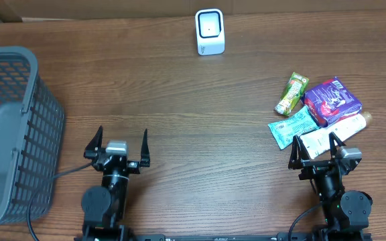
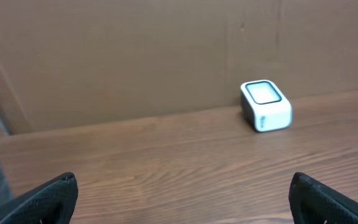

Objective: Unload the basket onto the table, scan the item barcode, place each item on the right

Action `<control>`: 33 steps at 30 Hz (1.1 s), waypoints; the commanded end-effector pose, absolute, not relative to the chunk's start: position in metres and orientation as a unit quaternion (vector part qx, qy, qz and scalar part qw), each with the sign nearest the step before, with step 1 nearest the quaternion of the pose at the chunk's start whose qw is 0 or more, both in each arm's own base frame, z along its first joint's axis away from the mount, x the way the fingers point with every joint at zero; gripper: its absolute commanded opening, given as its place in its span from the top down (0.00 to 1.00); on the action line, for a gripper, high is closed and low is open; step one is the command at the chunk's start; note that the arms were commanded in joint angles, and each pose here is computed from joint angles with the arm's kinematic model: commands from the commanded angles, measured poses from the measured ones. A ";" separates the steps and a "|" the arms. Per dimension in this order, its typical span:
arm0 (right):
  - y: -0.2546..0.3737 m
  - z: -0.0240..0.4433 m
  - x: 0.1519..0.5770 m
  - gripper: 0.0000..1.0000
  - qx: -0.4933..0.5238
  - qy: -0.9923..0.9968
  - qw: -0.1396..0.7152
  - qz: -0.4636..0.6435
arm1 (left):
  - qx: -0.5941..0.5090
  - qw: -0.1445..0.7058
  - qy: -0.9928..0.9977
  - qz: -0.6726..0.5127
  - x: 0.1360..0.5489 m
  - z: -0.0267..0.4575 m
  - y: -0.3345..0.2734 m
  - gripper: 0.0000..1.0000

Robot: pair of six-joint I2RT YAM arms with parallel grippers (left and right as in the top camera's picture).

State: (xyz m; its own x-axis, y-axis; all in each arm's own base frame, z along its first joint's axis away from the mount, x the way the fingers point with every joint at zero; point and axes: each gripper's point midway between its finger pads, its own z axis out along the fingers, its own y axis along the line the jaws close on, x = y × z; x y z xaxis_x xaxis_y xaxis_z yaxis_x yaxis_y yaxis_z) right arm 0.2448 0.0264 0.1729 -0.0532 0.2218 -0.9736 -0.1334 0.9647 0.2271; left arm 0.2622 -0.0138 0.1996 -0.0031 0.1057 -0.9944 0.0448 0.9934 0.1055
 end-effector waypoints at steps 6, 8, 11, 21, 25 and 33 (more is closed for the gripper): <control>0.023 0.171 0.245 0.00 0.035 0.712 0.691 0.122 | 0.053 0.699 0.712 0.043 0.251 0.171 -0.003 0.00; 0.023 0.171 0.245 0.00 0.035 0.712 0.691 0.122 | 0.051 0.694 0.716 0.045 0.249 0.168 -0.002 0.00; 0.023 0.171 0.245 0.00 0.035 0.712 0.691 0.122 | 0.050 0.678 0.732 0.045 0.246 0.156 -0.001 0.00; 0.023 0.171 0.245 0.00 0.035 0.712 0.691 0.122 | 0.050 0.678 0.732 0.043 0.246 0.156 -0.002 0.00; 0.023 0.171 0.245 0.00 0.035 0.712 0.691 0.122 | 0.050 0.678 0.732 0.043 0.246 0.156 -0.002 0.01; 0.023 0.171 0.245 0.00 0.035 0.712 0.691 0.122 | 0.050 0.678 0.732 0.043 0.246 0.156 -0.002 0.00</control>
